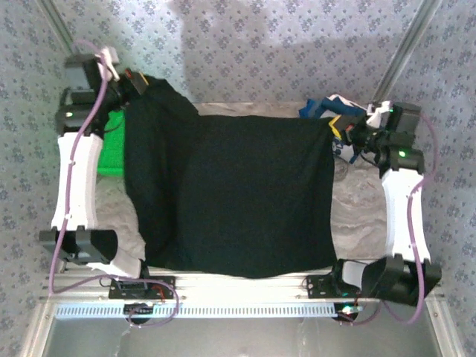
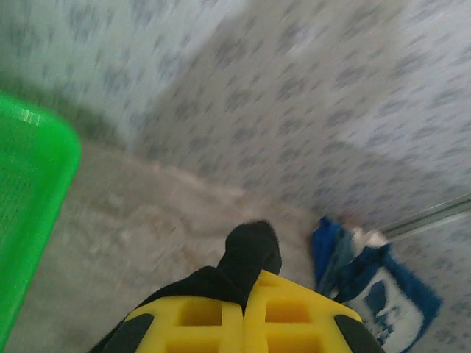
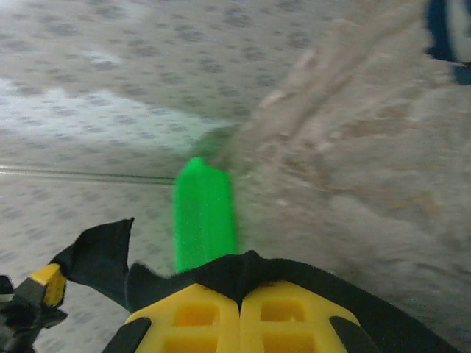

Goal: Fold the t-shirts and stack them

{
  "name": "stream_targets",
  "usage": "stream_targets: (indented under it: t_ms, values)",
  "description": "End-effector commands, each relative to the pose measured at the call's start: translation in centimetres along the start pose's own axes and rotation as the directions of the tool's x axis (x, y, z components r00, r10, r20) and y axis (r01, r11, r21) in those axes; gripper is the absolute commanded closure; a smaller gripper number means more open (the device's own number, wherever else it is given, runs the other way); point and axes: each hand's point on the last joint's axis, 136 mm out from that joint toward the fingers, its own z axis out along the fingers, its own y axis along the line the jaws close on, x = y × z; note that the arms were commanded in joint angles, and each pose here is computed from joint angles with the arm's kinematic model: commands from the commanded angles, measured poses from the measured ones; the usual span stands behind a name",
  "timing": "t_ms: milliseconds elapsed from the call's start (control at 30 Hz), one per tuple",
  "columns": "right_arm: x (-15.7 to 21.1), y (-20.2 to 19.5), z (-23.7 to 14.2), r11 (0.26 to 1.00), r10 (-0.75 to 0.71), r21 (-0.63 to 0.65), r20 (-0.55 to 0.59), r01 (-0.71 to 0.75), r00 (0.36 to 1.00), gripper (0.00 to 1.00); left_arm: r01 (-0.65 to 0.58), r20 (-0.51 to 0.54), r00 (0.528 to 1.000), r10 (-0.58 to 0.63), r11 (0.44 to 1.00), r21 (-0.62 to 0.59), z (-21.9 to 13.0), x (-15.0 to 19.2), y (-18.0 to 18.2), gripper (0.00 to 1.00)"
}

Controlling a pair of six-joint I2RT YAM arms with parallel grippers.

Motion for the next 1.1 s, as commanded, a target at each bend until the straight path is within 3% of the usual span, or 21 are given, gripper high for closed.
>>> stream_targets:
  t_ms: [0,133,333,567,700,833,933,1067]
  values:
    - [-1.4,-5.5,3.6,0.978,-0.137,0.154,-0.031,0.140,0.990,1.00,-0.045,0.049,0.998,0.043,0.999,0.023,3.1,-0.9,1.1,1.00]
    - [-2.7,-11.0,8.0,0.949,-0.129,0.276,-0.104,0.153,0.986,1.00,-0.002,-0.077,0.997,-0.003,0.997,-0.071,8.8,2.7,6.1,1.00]
    - [-4.7,-16.4,12.7,0.888,-0.129,0.418,-0.176,0.193,0.976,1.00,0.020,-0.209,0.977,-0.050,0.989,-0.145,14.8,6.2,10.6,1.00]
    - [-5.2,-18.7,14.8,0.842,-0.125,0.489,-0.230,0.226,0.965,1.00,-0.004,-0.243,0.970,-0.034,0.988,-0.154,16.6,6.4,11.2,1.00]
    - [-6.2,-15.3,12.6,0.860,-0.171,0.452,-0.178,0.235,0.969,1.00,-0.015,-0.186,0.983,-0.007,0.993,-0.116,13.3,4.0,8.9,1.00]
    - [-7.2,-10.2,7.5,0.884,-0.209,0.411,-0.077,0.222,0.975,1.00,-0.021,-0.040,0.999,0.016,0.991,-0.130,6.3,-0.4,6.5,1.00]
    - [-5.9,-6.6,4.4,0.907,-0.226,0.350,-0.061,0.233,0.972,1.00,-0.037,0.037,0.998,0.041,0.995,-0.090,1.5,-2.0,3.6,1.00]
    - [-4.1,0.6,-0.6,0.955,-0.255,0.168,0.044,0.245,0.966,1.00,-0.096,0.194,0.976,0.096,0.995,-0.011,-6.4,-4.5,-1.7,1.00]
